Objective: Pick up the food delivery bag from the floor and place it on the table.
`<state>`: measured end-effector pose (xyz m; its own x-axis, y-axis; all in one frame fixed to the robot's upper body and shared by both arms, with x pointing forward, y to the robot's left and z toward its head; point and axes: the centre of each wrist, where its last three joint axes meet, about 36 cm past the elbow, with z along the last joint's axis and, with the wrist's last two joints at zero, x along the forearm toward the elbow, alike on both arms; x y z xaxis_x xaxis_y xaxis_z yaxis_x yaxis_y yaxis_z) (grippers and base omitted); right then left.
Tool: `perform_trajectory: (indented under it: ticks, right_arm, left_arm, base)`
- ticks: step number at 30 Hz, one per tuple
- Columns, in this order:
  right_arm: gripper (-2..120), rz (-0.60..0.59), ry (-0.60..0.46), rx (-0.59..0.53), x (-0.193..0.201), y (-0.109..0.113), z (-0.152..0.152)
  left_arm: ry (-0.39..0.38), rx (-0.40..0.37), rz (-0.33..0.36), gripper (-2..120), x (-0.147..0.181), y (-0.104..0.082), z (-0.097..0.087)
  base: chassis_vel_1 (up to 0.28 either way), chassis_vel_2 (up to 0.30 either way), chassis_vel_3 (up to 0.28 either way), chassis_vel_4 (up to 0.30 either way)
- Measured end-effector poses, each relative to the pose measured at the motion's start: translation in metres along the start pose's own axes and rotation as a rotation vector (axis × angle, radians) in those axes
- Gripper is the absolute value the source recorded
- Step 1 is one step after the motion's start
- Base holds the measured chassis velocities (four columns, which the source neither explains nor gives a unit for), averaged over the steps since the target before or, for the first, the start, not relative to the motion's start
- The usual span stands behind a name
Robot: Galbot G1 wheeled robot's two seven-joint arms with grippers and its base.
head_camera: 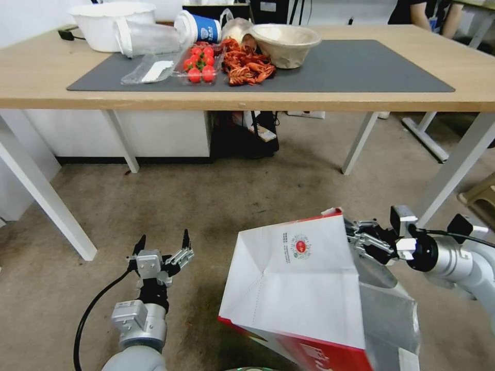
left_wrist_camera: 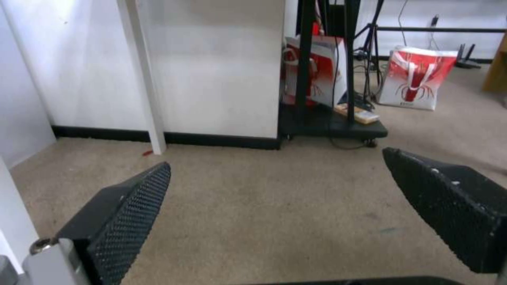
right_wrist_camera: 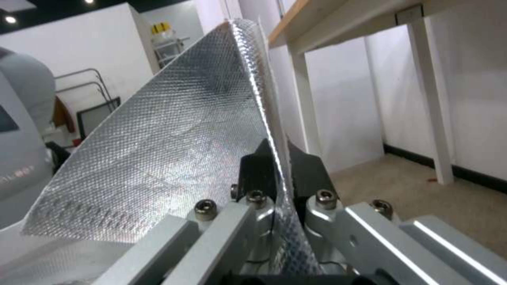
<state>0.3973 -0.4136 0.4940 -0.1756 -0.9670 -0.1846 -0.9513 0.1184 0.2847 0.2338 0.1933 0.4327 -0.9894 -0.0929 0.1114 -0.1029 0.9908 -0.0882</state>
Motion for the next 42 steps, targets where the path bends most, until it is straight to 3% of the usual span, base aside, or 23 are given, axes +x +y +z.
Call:
perform_trajectory:
  ticks: [42]
  right_arm:
    - [0, -0.033, -0.040, -0.028, 0.0071, -0.0011, -0.0092]
  left_arm:
    - [-0.014, 0.029, -0.011, 100, -0.0025, 0.0022, -0.0046]
  base:
    - [0.000, 0.000, 0.000, 0.000]
